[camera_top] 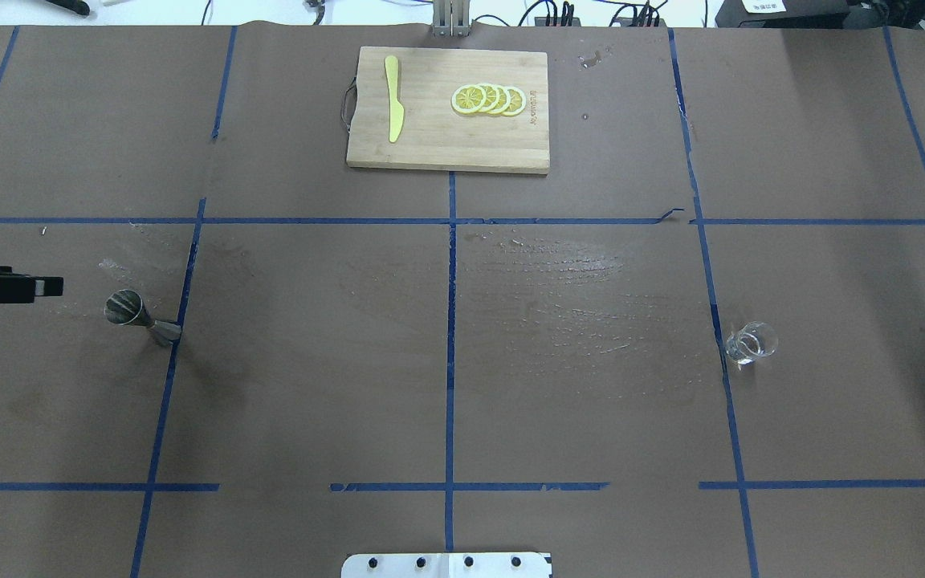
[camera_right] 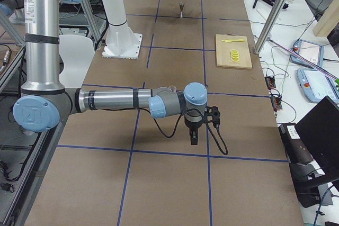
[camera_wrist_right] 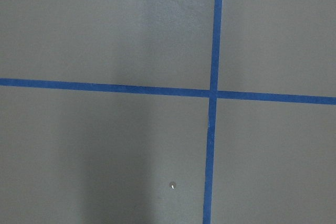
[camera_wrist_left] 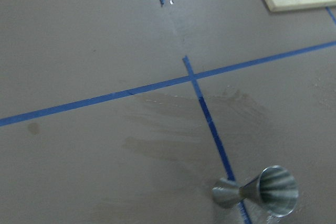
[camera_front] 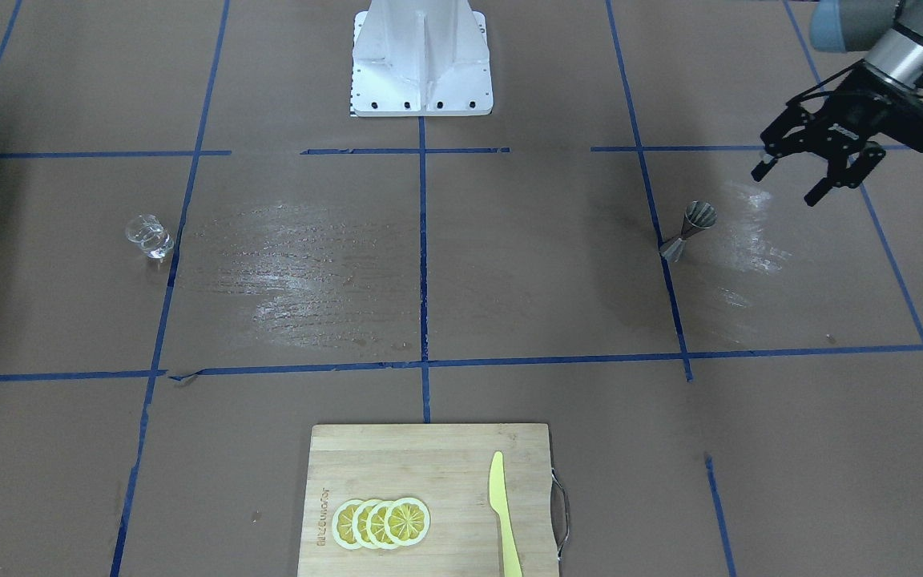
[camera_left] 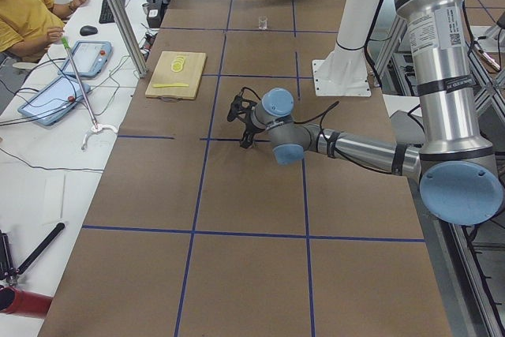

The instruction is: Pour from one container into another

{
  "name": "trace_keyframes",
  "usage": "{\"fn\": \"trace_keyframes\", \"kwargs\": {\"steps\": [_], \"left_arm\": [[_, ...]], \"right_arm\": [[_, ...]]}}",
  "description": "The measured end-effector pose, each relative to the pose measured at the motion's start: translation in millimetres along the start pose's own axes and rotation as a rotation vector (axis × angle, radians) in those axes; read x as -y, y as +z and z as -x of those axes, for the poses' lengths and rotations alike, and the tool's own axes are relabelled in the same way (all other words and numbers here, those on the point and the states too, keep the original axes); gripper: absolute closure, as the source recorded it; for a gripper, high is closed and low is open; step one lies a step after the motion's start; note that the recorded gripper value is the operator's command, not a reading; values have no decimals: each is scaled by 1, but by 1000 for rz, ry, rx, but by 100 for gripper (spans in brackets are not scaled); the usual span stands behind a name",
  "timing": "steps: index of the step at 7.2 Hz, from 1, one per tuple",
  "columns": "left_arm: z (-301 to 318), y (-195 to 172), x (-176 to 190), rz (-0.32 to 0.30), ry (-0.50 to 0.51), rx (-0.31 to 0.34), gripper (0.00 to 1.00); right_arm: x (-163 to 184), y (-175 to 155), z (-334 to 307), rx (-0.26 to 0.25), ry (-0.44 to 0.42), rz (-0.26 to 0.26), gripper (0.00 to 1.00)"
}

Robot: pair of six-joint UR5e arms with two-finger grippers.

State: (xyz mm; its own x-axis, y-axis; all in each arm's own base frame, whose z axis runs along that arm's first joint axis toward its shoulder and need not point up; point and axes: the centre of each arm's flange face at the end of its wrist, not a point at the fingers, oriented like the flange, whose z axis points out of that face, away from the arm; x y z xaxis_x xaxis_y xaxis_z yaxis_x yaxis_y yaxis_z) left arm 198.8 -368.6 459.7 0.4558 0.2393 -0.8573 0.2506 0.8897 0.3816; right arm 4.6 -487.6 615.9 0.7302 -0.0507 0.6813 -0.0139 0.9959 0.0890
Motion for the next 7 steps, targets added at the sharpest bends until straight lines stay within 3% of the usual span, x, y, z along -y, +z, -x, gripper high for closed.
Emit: {"fn": "trace_keyframes", "kwargs": {"steps": [2, 4, 5, 6, 7], "left_arm": [[-47, 30, -50, -148, -64, 86, 0], [-60, 38, -71, -270, -51, 144, 0], [-65, 43, -83, -306, -36, 163, 1], [-72, 48, -97, -336, -25, 174, 9], [-78, 53, -110, -376, -7, 191, 7]], "right_arm": [[2, 1, 2, -1, -4, 1, 0], [2, 1, 3, 0, -6, 1, 0], [2, 1, 3, 1, -8, 1, 0], [2, 1, 4, 1, -9, 1, 0], [2, 1, 4, 1, -10, 1, 0]]}}
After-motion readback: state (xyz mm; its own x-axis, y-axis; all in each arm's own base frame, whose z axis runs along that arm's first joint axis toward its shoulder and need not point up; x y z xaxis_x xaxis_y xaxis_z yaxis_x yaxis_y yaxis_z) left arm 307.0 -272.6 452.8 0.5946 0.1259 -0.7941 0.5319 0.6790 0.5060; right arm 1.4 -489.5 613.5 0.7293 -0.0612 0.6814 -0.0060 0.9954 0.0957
